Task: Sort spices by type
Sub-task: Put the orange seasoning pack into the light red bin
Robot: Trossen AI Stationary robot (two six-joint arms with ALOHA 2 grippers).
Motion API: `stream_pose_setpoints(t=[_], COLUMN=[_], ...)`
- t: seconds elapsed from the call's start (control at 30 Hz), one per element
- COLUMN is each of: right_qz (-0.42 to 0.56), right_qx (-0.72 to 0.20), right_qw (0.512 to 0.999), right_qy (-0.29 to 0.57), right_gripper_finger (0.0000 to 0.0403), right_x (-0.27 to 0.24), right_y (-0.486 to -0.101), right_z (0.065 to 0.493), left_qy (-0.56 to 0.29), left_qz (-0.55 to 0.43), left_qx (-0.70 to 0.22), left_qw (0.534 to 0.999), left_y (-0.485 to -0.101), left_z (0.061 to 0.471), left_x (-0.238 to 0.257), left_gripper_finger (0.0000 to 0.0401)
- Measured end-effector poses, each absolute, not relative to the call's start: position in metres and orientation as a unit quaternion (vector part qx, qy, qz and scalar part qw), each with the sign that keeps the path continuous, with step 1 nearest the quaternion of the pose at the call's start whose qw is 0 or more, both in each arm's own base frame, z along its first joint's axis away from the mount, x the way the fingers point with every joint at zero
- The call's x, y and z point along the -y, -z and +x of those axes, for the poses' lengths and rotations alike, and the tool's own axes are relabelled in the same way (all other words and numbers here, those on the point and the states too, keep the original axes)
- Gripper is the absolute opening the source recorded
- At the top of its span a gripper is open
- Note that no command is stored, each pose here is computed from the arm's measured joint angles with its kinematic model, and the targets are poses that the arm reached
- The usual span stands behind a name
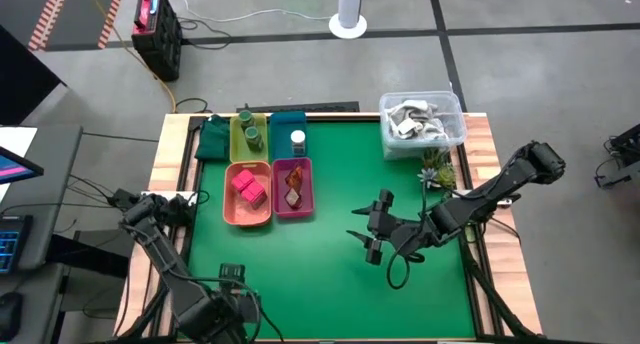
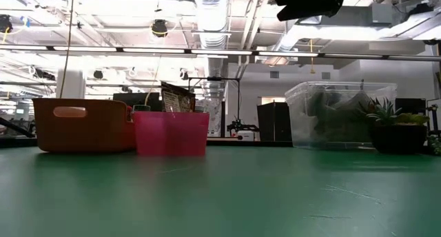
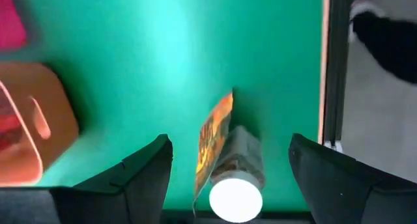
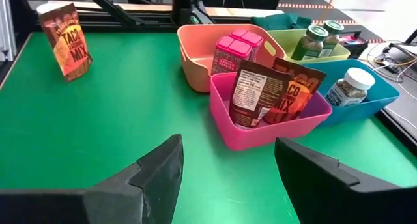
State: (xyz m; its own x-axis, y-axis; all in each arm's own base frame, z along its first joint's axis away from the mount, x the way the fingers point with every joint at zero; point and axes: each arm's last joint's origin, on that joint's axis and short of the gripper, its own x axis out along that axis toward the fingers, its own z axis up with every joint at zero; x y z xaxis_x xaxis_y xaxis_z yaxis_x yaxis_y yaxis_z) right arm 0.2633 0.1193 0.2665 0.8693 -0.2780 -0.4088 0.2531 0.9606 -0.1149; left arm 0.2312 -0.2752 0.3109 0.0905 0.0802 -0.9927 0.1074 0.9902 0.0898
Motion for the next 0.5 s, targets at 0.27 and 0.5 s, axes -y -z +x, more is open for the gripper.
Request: stream_pose_setpoints(t=[0.27, 0.5], right_qz=[-0.03, -0.032], right_qx=[-0.216, -0.217], right_qw=[0.966, 0.966], right_qy=[0.138, 0.139], right_gripper_finger=[0.0269, 0.0269], right_x=[-0.119, -0.119], right_y=[-0.266, -0.266], right_z=[0.263, 0.263], left_qy=[0.02, 0.02], left_qz=[0.082, 0.096], left_qx=[-0.715, -0.732], left_qw=[0.694, 0.674], left_y=[-0.283, -0.271], left_z=[0.233, 0.23], left_x=[0.27, 0.267], left_gripper_finger=[0.029, 0.028])
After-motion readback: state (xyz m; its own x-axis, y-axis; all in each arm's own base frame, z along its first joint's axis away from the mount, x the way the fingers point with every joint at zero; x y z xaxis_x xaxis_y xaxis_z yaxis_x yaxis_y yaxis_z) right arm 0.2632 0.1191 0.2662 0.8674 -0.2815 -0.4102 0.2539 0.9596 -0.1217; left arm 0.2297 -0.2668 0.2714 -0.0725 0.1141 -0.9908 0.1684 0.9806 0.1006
